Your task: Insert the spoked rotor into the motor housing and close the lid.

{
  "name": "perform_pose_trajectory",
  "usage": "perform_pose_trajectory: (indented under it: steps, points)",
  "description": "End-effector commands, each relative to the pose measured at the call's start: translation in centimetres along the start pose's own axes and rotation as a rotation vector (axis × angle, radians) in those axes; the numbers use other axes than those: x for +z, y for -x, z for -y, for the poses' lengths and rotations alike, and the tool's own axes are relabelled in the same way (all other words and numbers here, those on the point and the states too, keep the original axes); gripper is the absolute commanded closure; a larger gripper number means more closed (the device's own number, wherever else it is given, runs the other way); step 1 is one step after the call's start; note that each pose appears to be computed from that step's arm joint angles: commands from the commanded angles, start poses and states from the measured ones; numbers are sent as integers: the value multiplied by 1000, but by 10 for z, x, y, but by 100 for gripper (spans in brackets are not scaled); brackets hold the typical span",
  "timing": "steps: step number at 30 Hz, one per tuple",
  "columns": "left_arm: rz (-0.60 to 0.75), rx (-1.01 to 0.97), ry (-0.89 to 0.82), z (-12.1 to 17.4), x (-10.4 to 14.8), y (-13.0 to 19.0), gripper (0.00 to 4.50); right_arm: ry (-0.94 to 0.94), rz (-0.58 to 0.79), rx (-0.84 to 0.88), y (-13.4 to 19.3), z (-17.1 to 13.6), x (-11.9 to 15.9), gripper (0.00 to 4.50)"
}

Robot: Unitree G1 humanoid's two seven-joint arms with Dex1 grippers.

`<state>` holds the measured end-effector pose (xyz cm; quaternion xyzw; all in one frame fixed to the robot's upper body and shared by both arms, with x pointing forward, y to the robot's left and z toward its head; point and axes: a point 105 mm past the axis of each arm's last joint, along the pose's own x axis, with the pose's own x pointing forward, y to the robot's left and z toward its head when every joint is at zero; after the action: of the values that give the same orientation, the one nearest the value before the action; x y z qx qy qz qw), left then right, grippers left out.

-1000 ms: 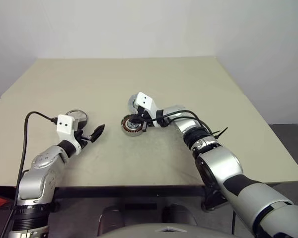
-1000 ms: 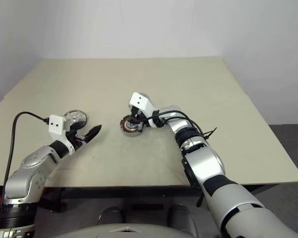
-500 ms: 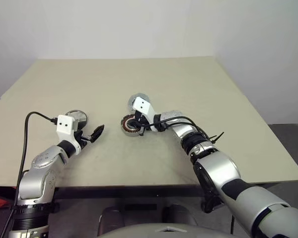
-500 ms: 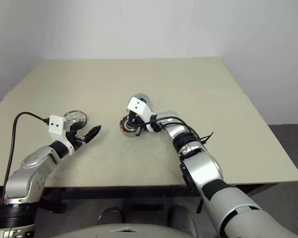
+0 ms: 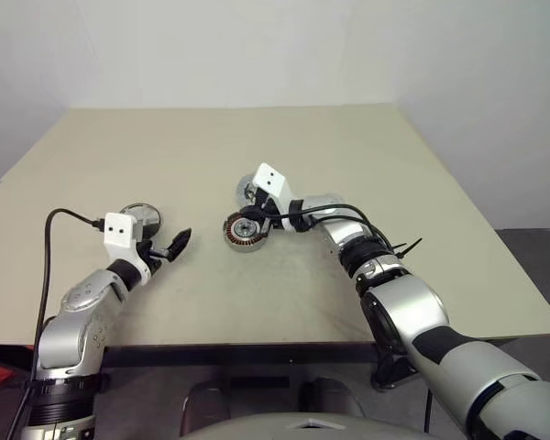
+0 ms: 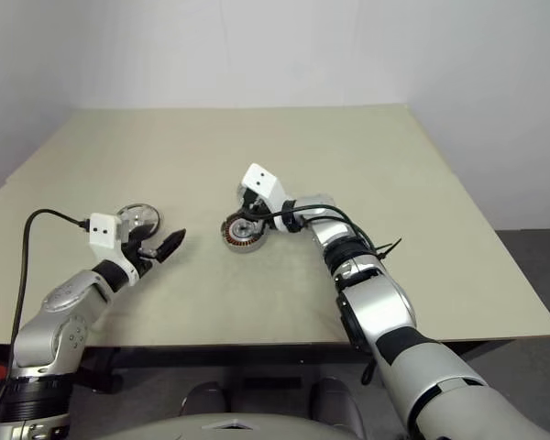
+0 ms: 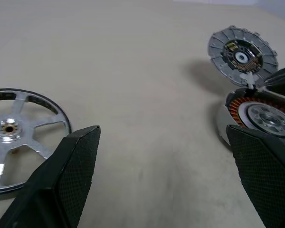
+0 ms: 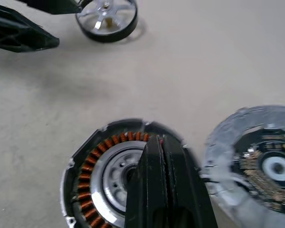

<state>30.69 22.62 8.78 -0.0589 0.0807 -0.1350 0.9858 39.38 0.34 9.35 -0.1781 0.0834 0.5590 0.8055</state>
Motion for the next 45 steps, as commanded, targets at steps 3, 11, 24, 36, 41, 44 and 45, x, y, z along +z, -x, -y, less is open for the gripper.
perform_pose_trajectory:
  steps: [3, 11, 24, 36, 41, 44, 45]
  points:
    - [43, 73, 9, -17, 10, 14, 0, 19, 55, -21, 5, 9, 20, 447]
    - [52, 73, 6, -15, 15, 11, 0, -25, -28, 69, -13, -25, -13, 447]
    - [40, 75, 0, -15, 12, 12, 0, -20, 45, -4, -7, -10, 8, 447]
    - [38, 73, 0, -15, 12, 12, 0, -37, 12, -29, -8, -7, 0, 447]
    - [40, 79, -5, -16, 13, 14, 0, -79, -73, -37, -10, -17, -33, 447]
    - [43, 81, -8, -16, 14, 14, 0, -79, -82, -46, -9, -16, -38, 447]
    - [44, 82, -7, -17, 14, 15, 0, -78, -72, -45, -8, -15, -36, 447]
